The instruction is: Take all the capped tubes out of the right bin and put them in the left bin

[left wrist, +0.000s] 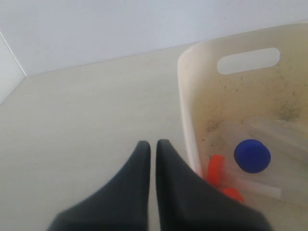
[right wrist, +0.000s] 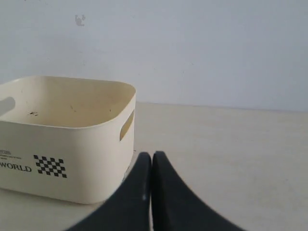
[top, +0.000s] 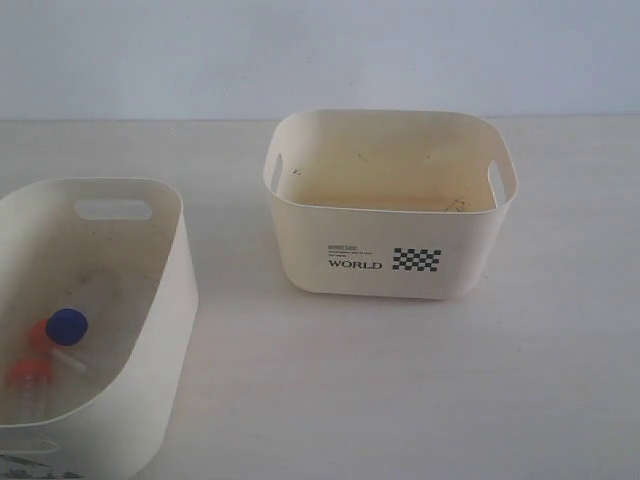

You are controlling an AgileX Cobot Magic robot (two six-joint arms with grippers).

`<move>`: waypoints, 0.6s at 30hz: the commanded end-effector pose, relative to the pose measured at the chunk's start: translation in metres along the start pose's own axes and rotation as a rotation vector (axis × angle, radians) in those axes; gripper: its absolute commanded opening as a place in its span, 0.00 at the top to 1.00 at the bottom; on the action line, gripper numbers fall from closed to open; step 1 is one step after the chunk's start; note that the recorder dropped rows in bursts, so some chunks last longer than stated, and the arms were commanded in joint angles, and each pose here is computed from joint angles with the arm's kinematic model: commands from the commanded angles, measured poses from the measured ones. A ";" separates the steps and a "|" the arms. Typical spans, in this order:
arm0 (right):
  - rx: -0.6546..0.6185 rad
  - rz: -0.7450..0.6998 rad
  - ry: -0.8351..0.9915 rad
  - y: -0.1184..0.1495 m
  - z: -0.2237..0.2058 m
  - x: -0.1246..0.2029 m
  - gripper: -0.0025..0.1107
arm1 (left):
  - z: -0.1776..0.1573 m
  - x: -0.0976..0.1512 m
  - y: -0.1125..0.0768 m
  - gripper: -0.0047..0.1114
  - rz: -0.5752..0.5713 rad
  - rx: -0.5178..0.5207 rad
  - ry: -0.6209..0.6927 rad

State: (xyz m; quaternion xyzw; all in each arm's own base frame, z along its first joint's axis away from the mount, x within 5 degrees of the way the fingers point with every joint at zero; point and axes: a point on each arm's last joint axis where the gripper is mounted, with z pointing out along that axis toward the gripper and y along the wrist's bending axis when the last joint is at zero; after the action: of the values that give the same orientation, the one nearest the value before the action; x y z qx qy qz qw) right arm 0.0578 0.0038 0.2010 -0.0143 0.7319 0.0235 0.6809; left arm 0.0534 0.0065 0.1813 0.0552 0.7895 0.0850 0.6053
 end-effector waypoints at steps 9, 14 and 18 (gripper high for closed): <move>0.008 0.012 0.169 0.000 -0.003 0.018 0.98 | 0.000 -0.002 0.000 0.92 -0.009 -0.001 -0.008; 0.037 0.051 0.168 -0.001 -0.003 0.018 0.98 | 0.000 -0.002 0.000 0.92 -0.009 -0.001 -0.010; 0.037 0.051 0.168 -0.001 -0.003 0.018 0.98 | 0.000 -0.002 0.000 0.92 -0.009 -0.001 -0.010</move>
State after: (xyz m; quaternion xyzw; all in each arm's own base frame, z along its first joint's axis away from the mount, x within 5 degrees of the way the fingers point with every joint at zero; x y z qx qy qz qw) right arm 0.0540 0.0034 0.1829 0.0119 0.7894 0.0298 0.6130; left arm 0.0534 0.0065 0.1813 0.0552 0.7895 0.0850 0.6053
